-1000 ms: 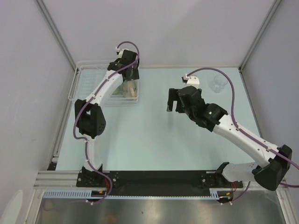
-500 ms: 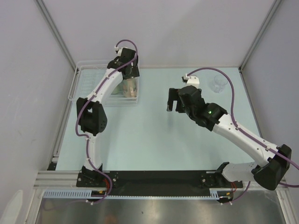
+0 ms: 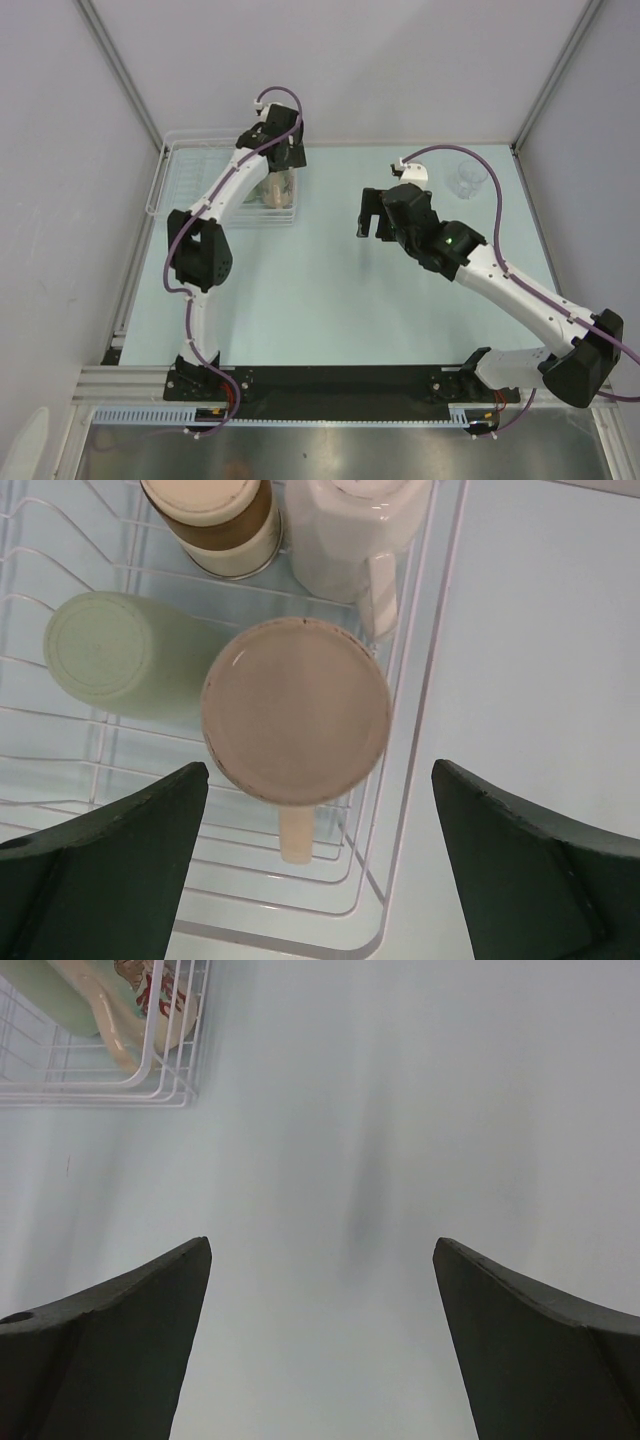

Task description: Unload the cups from the dish rack

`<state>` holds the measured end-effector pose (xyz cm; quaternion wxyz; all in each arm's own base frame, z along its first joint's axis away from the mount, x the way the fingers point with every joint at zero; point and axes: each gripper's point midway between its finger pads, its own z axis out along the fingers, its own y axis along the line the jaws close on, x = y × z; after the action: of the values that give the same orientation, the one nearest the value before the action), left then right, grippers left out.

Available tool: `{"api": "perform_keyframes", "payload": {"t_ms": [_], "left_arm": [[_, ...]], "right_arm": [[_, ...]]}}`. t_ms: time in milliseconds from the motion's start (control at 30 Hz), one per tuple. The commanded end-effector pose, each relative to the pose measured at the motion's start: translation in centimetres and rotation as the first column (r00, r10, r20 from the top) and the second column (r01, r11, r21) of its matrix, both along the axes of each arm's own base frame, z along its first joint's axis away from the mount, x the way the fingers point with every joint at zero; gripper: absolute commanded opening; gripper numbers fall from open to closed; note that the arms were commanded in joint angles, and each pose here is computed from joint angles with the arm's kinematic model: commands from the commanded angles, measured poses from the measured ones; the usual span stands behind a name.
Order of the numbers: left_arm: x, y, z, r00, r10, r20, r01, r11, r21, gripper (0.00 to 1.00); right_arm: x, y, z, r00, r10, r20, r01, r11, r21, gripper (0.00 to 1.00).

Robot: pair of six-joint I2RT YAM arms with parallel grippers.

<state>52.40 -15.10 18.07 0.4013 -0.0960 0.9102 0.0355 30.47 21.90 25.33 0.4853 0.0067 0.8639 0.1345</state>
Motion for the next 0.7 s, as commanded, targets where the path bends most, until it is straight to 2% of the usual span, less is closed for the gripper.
{"api": "perform_keyframes", "payload": {"t_ms": [0,333,667], "left_arm": [[-0.1,-0.8,4.0,0.997,-0.009,0.078,0.012,0.999,-0.044,1.0],[0.4,0.0,4.9,0.995,0.016,0.099,-0.015,1.0,-0.008,1.0],[0.8,0.6,3.6,0.997,0.04,0.072,-0.039,0.999,-0.024,1.0]], "right_arm": [[0.5,0.1,1.0,0.999,-0.021,0.032,0.019,0.999,0.051,1.0],[0.3,0.0,0.8,0.999,-0.027,0.028,0.025,0.997,0.066,1.0],[0.4,-0.5,0.2,0.999,-0.039,0.013,0.038,0.998,0.058,1.0]]}}
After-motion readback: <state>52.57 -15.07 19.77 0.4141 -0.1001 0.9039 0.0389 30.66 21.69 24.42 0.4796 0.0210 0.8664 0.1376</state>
